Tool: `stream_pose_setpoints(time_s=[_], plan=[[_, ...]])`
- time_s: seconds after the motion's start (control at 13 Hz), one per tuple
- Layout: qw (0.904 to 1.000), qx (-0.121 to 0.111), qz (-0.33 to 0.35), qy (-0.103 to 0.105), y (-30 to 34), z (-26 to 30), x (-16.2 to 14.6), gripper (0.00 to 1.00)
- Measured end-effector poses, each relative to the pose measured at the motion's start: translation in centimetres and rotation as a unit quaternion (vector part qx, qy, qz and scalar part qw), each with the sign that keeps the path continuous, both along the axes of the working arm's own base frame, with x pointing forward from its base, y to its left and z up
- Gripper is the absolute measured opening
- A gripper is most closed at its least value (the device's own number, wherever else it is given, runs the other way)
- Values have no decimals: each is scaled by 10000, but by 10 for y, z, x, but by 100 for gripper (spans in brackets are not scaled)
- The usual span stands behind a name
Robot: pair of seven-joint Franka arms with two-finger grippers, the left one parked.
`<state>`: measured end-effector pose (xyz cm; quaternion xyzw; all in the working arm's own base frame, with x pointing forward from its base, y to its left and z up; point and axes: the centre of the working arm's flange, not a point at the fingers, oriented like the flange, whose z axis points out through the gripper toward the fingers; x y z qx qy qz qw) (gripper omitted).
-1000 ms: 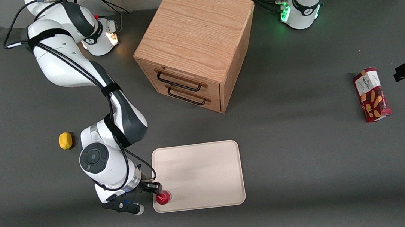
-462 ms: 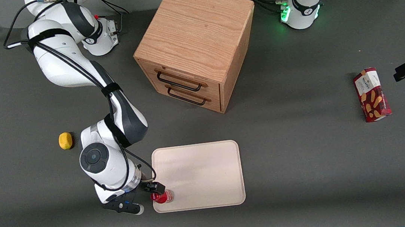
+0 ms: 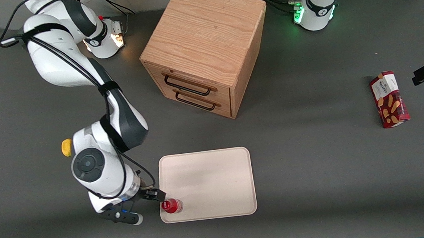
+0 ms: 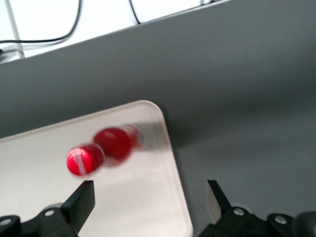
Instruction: Place coke bottle on tray
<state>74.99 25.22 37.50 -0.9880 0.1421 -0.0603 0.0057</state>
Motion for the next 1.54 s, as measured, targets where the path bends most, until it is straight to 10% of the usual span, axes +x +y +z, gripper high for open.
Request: stream_pose_setpoints(time_s=[0.92, 1.54], plan=[[9881, -213, 946, 1193, -236, 129, -137, 100], [9793, -121, 1481, 1374, -274, 202, -220, 100]])
